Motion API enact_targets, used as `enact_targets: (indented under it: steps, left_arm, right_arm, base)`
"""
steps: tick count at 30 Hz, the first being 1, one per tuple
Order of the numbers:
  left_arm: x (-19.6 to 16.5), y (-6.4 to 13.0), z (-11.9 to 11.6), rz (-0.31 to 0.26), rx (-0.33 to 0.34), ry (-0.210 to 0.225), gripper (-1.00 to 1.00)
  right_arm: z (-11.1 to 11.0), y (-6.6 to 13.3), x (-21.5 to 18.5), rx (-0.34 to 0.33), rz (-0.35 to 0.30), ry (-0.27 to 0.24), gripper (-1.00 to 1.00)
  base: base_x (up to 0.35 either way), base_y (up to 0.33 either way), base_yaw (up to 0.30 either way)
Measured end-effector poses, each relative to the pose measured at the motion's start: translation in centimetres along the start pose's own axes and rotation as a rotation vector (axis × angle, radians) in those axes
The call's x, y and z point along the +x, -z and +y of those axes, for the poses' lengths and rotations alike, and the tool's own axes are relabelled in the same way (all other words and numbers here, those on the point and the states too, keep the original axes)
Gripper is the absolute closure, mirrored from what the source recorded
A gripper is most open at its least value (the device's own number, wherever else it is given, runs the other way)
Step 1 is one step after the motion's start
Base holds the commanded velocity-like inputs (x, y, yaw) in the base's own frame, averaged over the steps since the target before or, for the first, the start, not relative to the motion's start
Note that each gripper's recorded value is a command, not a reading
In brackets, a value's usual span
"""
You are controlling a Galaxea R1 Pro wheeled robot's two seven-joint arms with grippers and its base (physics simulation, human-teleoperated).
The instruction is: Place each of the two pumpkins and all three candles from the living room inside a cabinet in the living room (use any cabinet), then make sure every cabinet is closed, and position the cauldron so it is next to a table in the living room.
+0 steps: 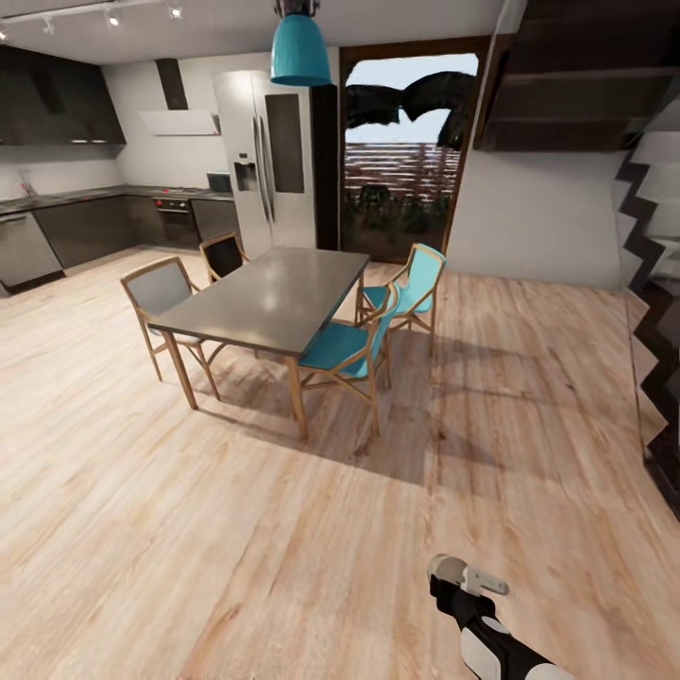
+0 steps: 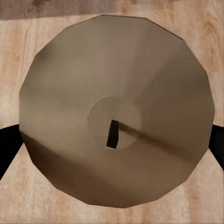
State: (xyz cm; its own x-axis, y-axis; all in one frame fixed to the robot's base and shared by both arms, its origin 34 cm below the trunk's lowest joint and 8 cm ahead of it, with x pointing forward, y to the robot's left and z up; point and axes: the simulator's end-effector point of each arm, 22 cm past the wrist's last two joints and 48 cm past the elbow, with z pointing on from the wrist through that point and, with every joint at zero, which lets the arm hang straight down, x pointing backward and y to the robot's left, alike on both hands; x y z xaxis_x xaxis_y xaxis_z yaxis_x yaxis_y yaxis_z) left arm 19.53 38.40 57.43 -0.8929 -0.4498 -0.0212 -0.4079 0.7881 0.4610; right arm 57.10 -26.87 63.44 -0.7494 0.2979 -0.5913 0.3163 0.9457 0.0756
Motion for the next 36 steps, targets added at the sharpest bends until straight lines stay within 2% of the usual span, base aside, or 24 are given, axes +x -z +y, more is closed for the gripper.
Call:
enact_targets:
  steps: [36]
  left_arm:
    - [-0.58,0.23,-0.21,-0.014,0.008,0.007,-1.0]
  right_arm:
    - [0.25,0.31,-0.87,-0.006,-0.017,-0.002,1.0]
  base:
    - [0.0,0.0,0.288]
